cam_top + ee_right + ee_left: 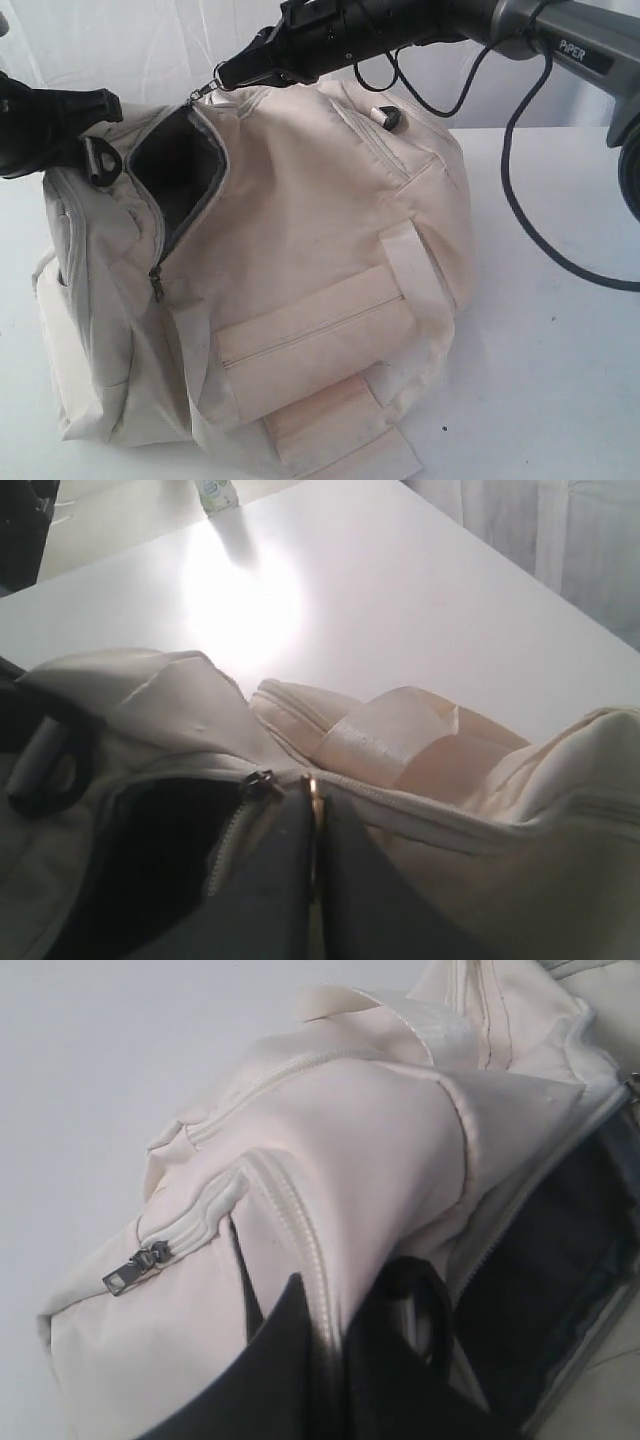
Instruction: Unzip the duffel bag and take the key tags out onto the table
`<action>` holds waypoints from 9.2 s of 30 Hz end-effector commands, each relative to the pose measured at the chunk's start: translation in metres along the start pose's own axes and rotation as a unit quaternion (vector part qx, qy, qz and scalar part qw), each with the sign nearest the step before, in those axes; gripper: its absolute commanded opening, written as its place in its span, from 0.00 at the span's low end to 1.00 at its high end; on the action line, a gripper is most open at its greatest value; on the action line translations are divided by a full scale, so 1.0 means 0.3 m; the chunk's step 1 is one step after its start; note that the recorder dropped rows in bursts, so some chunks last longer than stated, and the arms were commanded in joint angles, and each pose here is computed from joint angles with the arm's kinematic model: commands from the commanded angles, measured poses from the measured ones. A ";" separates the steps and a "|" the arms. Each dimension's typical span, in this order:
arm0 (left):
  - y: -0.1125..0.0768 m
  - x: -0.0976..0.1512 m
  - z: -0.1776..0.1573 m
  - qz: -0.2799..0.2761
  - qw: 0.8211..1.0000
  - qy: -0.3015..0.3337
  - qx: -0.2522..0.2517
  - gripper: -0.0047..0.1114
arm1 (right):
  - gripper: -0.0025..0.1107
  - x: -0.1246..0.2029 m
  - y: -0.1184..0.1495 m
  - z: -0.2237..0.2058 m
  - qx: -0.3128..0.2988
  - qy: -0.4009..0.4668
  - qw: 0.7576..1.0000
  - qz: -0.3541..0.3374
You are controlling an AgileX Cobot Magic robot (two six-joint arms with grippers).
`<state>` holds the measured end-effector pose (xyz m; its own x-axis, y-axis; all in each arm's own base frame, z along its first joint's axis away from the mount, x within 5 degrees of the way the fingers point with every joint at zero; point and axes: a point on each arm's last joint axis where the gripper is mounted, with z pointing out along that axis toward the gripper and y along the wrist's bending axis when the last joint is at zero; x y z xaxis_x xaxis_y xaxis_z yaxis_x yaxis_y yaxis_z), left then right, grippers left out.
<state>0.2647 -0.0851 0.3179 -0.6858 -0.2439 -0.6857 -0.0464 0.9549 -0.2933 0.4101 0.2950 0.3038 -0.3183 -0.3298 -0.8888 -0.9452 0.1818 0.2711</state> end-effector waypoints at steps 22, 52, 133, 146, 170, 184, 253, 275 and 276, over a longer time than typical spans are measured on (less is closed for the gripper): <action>0.017 -0.001 -0.018 0.013 1.000 0.004 -0.020 0.04 | 0.02 0.050 -0.257 -0.075 0.137 -0.071 0.987 0.039; 0.018 0.000 -0.018 0.004 1.000 0.005 -0.020 0.04 | 0.04 0.059 -0.321 -0.100 0.239 -0.051 0.970 0.016; -0.307 -0.185 -0.036 0.278 0.928 -0.027 0.249 0.62 | 0.02 0.195 0.201 -0.544 0.071 0.075 0.985 0.137; -0.248 -0.156 0.124 0.214 0.965 0.073 0.130 0.69 | 0.02 0.190 0.210 -0.542 0.057 0.069 0.986 0.140; -0.261 -0.111 0.297 0.172 0.970 0.101 0.141 0.56 | 0.02 0.189 0.210 -0.542 0.056 0.068 0.987 0.137; -0.268 -0.146 0.205 0.176 0.970 0.071 0.152 0.04 | 0.02 0.189 0.210 -0.542 0.056 0.068 0.987 0.136; -0.248 -0.095 0.098 0.274 0.932 0.166 0.168 0.04 | 0.67 0.089 -0.207 0.044 0.170 0.074 0.975 -0.120; -0.250 -0.096 0.098 0.284 0.929 0.161 0.172 0.04 | 0.74 0.105 -0.206 0.053 0.149 0.094 0.964 -0.197; -0.250 -0.096 0.098 0.284 0.929 0.161 0.172 0.04 | 0.74 0.105 -0.206 0.053 0.149 0.094 0.966 -0.192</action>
<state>0.3150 -0.1541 0.3332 -0.7175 0.3969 -0.5724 0.5754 0.8008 -0.1660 0.4591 0.2892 0.2517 0.0350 -0.5927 -0.8047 -0.9409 0.2519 -0.2264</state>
